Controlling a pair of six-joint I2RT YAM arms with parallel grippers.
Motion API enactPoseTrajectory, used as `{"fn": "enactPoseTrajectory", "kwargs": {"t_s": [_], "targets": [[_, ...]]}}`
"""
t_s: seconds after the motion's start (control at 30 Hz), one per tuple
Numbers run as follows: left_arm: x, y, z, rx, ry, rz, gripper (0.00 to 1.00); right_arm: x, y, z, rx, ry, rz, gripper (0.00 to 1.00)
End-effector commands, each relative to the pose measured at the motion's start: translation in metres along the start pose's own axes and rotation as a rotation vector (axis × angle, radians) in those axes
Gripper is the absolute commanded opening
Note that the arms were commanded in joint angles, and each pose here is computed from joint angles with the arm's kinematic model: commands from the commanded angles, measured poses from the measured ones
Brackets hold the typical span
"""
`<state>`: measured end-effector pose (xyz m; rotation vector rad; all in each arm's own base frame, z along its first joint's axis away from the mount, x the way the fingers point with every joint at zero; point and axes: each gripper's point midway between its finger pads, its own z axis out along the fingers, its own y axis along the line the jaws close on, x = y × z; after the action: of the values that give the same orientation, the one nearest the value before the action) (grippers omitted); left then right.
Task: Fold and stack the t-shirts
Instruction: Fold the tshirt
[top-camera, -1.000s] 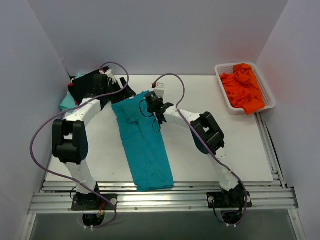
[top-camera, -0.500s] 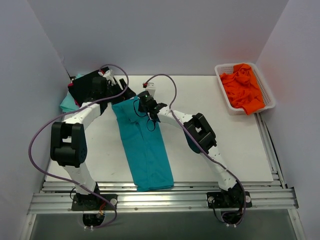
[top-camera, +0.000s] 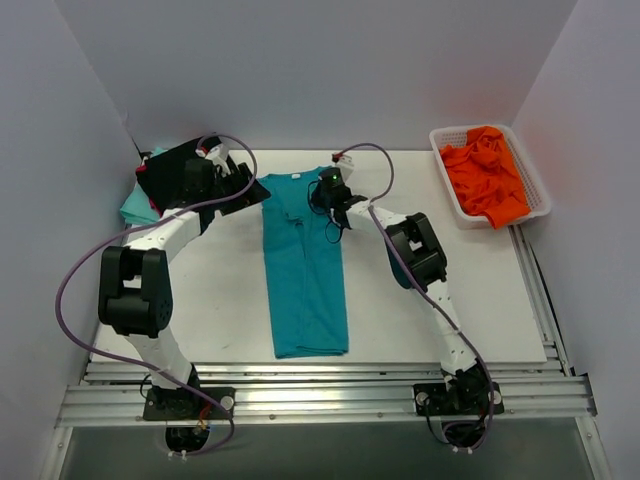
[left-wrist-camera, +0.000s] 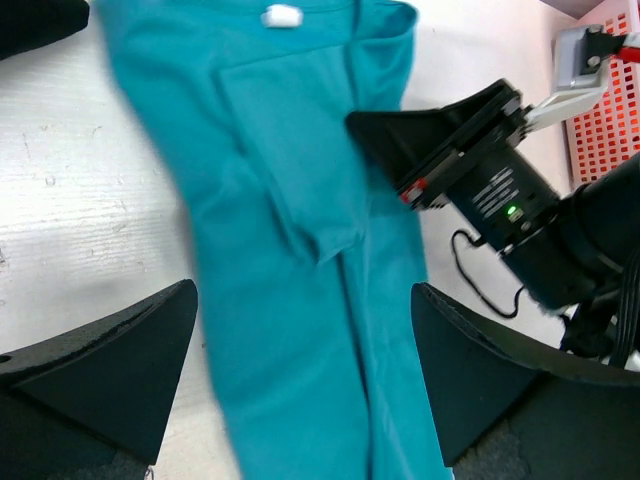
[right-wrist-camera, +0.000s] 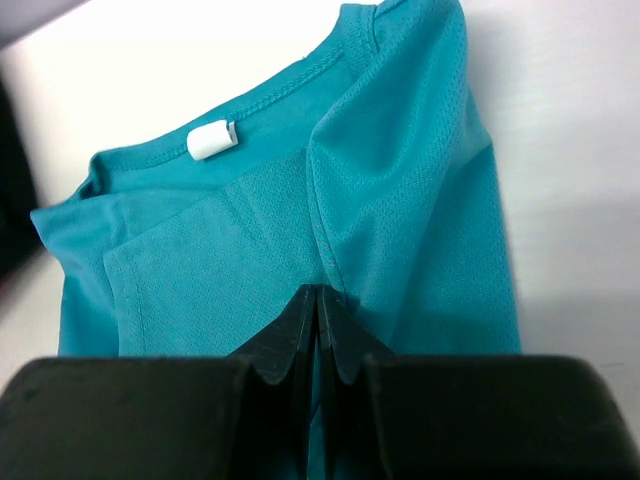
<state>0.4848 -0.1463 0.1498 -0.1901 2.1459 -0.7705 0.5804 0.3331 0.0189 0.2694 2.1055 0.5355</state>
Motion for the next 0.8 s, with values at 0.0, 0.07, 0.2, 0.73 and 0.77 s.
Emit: {"fn": "enactPoseTrajectory", "kwargs": {"t_s": [0.0,0.07,0.2,0.73,0.77], "targets": [[-0.032,-0.023,-0.016,0.052,-0.108,0.052,0.96,0.005,-0.071,-0.002,0.161,0.062,0.019,0.0],[-0.03,-0.023,-0.016,0.057,-0.109,0.046,0.96,-0.002,-0.07,0.003,0.139,0.062,0.028,0.0],[-0.029,-0.022,-0.012,0.067,-0.108,0.044,0.96,-0.003,-0.082,0.016,0.166,0.071,0.042,0.0],[-0.022,-0.021,0.005,0.129,-0.108,0.056,0.97,-0.066,-0.012,0.01,-0.147,-0.073,-0.136,1.0],[-0.025,-0.024,0.004,0.139,-0.121,0.059,0.97,-0.081,0.003,-0.001,-0.167,-0.106,-0.164,1.0]]}}
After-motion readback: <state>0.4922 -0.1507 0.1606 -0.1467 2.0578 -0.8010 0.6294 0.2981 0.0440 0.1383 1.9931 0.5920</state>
